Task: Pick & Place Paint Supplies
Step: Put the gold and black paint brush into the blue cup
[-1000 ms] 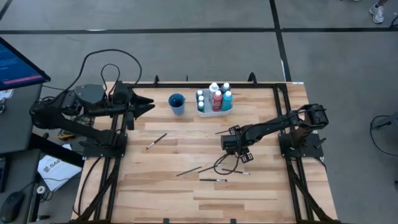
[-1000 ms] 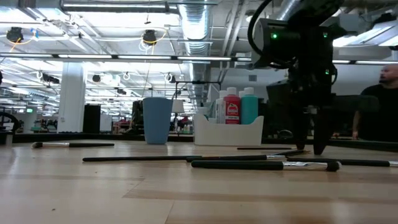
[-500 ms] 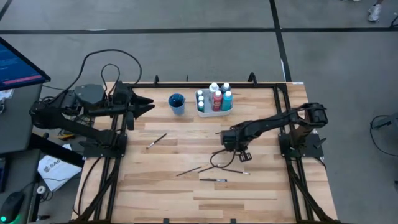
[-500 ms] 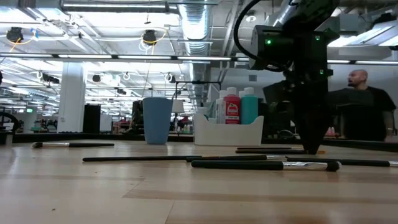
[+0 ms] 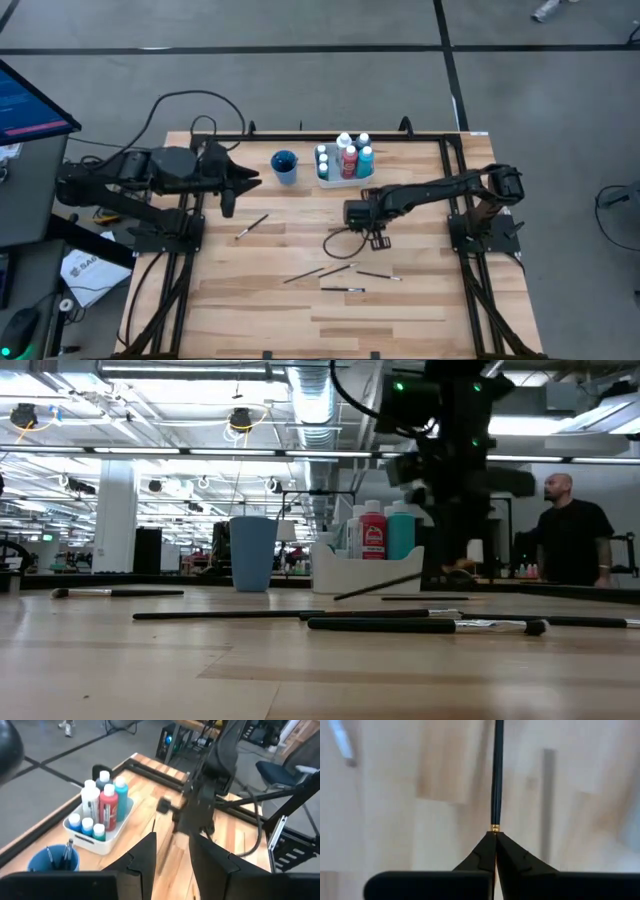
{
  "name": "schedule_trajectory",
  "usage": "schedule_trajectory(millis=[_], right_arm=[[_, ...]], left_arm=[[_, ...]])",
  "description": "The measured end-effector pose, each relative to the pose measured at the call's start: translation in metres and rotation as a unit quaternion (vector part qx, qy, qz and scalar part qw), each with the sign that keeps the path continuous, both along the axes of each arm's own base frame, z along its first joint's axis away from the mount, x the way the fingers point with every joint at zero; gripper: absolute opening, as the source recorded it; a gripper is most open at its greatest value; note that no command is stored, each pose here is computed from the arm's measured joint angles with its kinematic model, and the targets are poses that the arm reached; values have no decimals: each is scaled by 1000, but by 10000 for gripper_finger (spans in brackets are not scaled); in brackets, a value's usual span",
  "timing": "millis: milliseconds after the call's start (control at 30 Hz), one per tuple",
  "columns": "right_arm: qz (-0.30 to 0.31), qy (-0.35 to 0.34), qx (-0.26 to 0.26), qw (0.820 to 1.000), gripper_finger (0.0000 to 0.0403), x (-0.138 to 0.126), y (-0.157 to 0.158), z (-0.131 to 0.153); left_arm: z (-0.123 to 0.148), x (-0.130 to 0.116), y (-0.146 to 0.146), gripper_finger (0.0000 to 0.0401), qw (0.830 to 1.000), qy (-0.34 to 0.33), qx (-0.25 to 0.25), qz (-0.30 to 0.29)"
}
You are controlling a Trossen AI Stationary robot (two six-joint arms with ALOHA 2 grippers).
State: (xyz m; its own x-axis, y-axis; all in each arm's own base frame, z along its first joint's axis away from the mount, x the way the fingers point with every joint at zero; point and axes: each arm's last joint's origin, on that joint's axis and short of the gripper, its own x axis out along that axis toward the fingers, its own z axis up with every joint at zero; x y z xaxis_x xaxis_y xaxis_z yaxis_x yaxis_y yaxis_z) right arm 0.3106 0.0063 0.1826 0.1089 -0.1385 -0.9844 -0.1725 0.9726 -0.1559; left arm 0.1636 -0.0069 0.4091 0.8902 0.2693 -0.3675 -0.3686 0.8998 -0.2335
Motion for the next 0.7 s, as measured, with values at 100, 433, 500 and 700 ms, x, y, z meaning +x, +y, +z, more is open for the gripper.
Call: schedule_trajectory(millis=[100,433,500,700], right_arm=[[-6,-10,-34,999,2,8,-7,21],[2,-85,-150,985,1,33,-47,93],[-2,-97,-160,982,1,37,-54,104],[-50,-126,-116,984,0,38,-61,117]], left_arm=[[-2,-1,0,108,1000,-3,-16,7],[8,-25,3,108,999,-42,-24,8],[10,-30,3,108,998,-51,-25,10],[14,-41,5,108,996,-72,-41,14]])
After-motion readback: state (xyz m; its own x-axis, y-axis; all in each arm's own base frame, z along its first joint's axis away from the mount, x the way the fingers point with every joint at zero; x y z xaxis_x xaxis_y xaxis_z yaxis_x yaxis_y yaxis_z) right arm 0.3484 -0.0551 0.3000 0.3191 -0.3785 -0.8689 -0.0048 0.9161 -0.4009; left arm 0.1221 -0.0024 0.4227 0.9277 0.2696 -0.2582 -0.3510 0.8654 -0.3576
